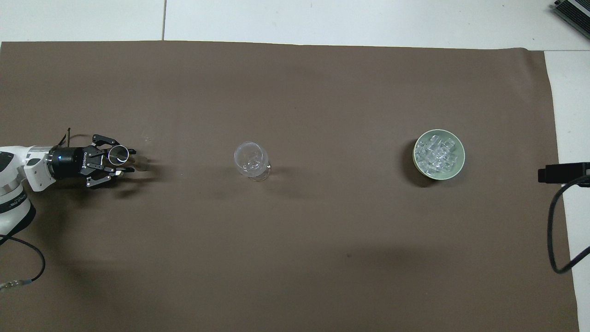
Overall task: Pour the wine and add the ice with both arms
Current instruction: 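Close the left gripper around the small metal cup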
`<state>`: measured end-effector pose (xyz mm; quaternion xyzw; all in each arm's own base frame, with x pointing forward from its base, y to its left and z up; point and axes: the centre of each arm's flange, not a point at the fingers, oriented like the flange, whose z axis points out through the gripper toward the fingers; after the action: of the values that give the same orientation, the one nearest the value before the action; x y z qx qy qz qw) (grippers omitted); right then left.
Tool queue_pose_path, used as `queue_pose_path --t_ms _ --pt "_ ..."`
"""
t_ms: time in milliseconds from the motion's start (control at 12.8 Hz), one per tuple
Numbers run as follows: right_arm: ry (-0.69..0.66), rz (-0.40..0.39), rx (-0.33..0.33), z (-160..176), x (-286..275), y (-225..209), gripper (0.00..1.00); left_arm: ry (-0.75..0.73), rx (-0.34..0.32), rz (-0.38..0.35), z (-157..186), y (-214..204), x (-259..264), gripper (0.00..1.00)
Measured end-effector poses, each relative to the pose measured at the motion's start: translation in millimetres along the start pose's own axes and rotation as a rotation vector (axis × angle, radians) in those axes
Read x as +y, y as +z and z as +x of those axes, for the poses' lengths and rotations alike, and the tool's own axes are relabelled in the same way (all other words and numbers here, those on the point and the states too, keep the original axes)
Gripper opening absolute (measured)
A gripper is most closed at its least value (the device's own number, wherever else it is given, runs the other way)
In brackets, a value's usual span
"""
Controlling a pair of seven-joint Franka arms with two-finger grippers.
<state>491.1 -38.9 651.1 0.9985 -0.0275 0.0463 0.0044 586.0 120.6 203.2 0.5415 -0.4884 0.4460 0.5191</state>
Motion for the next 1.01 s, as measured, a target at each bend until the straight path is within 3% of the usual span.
queue_pose_path --t_ms 312,390,702,1013 --pt "0.000 0.000 0.000 0.0 0.0 0.0 1.00 0.002 0.004 -0.002 -3.2 1.5 1.7 0.45" --pt "0.000 0.000 0.000 0.0 0.0 0.0 1.00 0.003 0.004 -0.002 -3.4 1.6 1.9 0.35" --pt "0.000 0.000 0.000 0.0 0.0 0.0 1.00 0.002 0.005 -0.002 -3.9 1.9 2.2 0.25" --pt "0.000 0.000 0.000 0.0 0.0 0.0 1.00 0.003 0.005 -0.003 -3.8 2.2 2.2 0.25"
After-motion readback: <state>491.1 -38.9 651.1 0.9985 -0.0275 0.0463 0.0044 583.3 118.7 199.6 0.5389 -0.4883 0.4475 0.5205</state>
